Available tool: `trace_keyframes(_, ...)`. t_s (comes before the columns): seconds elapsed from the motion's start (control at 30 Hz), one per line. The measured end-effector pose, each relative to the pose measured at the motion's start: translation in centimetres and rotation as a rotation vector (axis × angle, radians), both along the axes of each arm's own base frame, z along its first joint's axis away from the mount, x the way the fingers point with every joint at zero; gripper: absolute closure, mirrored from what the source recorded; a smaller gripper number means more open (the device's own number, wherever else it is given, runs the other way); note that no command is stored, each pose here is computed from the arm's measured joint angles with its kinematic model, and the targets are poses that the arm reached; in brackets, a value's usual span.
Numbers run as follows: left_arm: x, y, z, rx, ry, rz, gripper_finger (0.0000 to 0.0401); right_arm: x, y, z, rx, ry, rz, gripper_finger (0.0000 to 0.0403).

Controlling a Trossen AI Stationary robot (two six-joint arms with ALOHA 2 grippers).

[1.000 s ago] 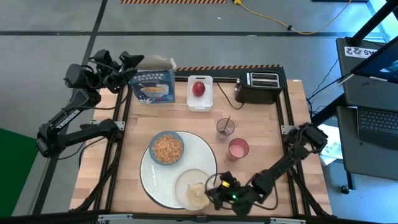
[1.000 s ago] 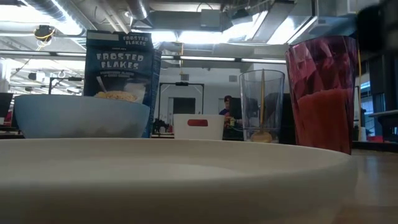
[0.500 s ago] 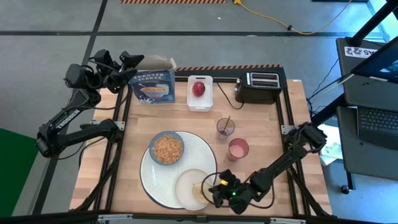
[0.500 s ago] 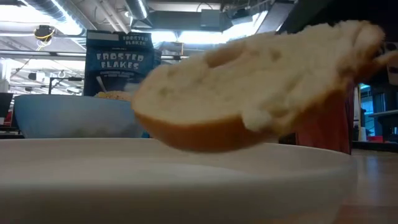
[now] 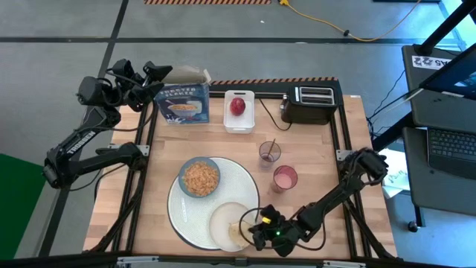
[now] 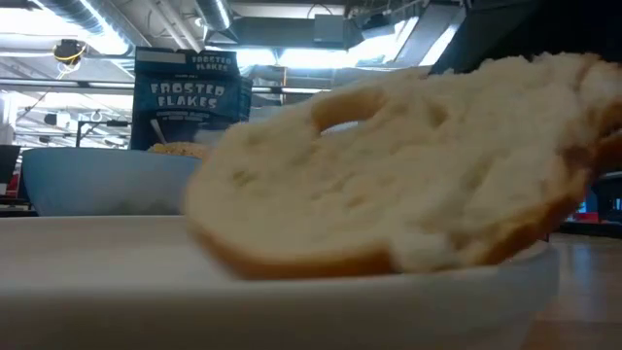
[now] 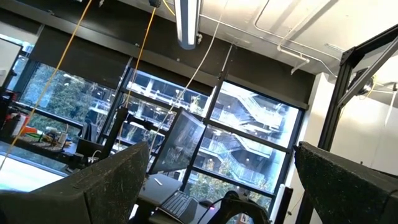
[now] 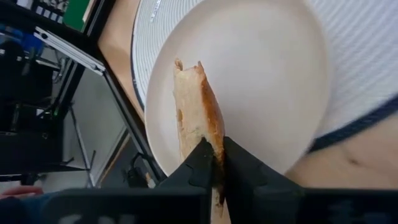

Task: Arrange a breakfast setting
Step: Put the brown bagel into the white plate

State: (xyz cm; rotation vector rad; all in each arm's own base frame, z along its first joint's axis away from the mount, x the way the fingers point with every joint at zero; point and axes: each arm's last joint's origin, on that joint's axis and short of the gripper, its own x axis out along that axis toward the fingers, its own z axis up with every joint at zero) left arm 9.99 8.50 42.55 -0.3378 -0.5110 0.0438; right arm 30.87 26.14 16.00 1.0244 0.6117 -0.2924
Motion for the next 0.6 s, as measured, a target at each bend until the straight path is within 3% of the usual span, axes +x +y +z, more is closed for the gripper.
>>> trace_keyframes(0.17,0.01,0.0,0.0,0.0,0.0,0.0,0.0011,0.83,0.02,-0.55,0.036,-0.035,-0.009,0.0343)
trace_keyframes(0.6,0.01,0.01,0.0,0.0,0.0,0.0,0.0011,0.93,-0.21,-0.66,-0.013,-0.03,0.011,0.0289)
